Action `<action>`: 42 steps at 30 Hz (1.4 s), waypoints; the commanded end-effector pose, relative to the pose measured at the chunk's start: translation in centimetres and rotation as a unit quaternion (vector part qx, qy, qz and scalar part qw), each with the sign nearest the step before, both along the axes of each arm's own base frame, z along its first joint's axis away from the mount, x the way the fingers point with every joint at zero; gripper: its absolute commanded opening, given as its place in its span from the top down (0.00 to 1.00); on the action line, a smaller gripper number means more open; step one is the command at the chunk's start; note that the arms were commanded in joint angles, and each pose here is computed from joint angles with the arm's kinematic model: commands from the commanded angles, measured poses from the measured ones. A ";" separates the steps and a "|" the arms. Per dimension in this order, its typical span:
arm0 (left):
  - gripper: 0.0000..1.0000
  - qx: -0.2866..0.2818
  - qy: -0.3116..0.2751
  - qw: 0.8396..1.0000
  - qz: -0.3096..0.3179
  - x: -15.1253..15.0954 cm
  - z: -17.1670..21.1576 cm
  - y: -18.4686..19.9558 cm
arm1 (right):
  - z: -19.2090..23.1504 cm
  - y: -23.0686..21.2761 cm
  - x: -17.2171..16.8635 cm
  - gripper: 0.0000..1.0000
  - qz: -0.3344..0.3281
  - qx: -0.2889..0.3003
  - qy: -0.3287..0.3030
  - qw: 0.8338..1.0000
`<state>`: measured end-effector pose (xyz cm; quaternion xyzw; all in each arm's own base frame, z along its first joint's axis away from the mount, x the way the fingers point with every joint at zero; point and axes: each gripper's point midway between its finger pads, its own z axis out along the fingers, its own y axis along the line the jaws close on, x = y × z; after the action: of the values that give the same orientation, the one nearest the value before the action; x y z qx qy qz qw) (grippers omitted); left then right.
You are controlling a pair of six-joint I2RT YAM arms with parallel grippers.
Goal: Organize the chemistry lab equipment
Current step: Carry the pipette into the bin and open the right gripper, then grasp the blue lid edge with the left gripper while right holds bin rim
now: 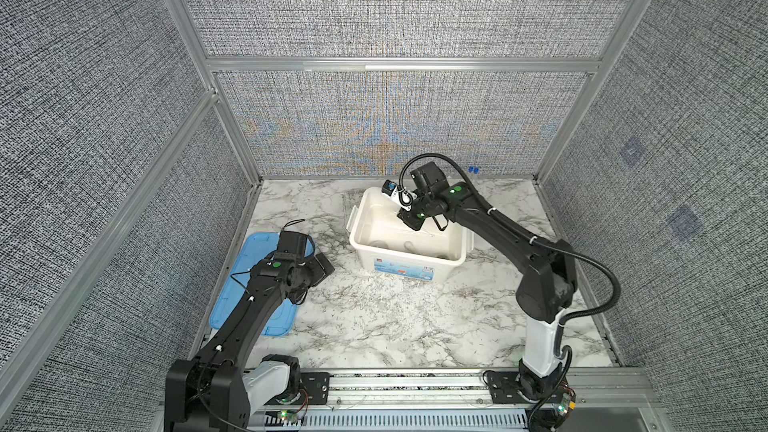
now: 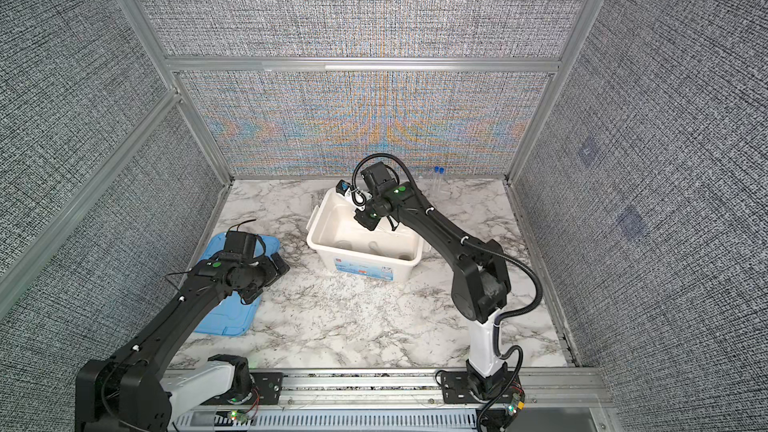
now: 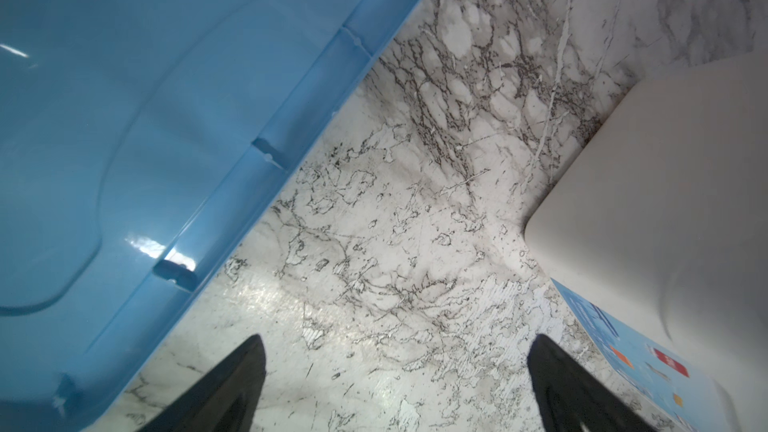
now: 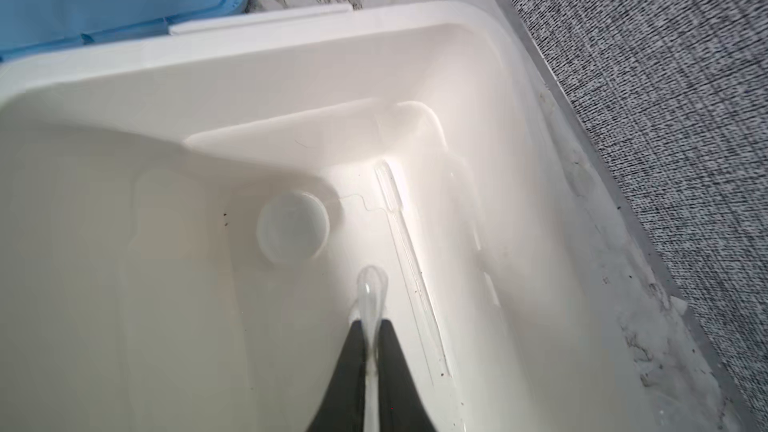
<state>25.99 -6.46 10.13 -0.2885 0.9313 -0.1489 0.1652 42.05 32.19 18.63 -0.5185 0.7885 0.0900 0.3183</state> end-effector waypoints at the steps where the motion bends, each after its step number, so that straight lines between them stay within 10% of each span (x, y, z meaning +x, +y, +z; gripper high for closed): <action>1: 0.01 0.049 0.030 0.998 -0.007 -0.7 -0.3 1.5 | -2.4 0.4 -0.1 0.90 0.023 -0.021 0.022 0.999; 7: 0.01 0.075 0.055 0.996 -0.007 -0.3 -0.8 2.9 | -6.2 1.1 1.5 0.88 0.017 -0.030 0.027 0.999; 11: 0.01 0.085 0.092 0.992 0.001 0.1 -1.0 4.1 | -6.1 1.2 2.2 0.70 0.005 -0.021 0.007 1.000; 20: 0.01 0.082 0.134 0.987 -0.018 1.6 -1.6 4.8 | 4.7 1.1 -0.7 0.59 -0.023 0.102 -0.051 0.993; 31: 0.27 0.071 0.206 0.972 -0.087 3.6 -4.0 4.0 | 12.4 -1.4 -9.7 0.57 -0.046 0.249 -0.075 0.964; 42: 0.48 0.085 0.222 0.959 -0.157 5.4 -6.7 4.0 | 11.6 -2.1 -15.4 0.57 -0.032 0.255 -0.065 0.964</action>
<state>30.96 -2.41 3.77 -0.1782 0.9826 -0.0262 -0.0445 26.82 30.22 29.66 -0.4095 0.7345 0.2443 0.4829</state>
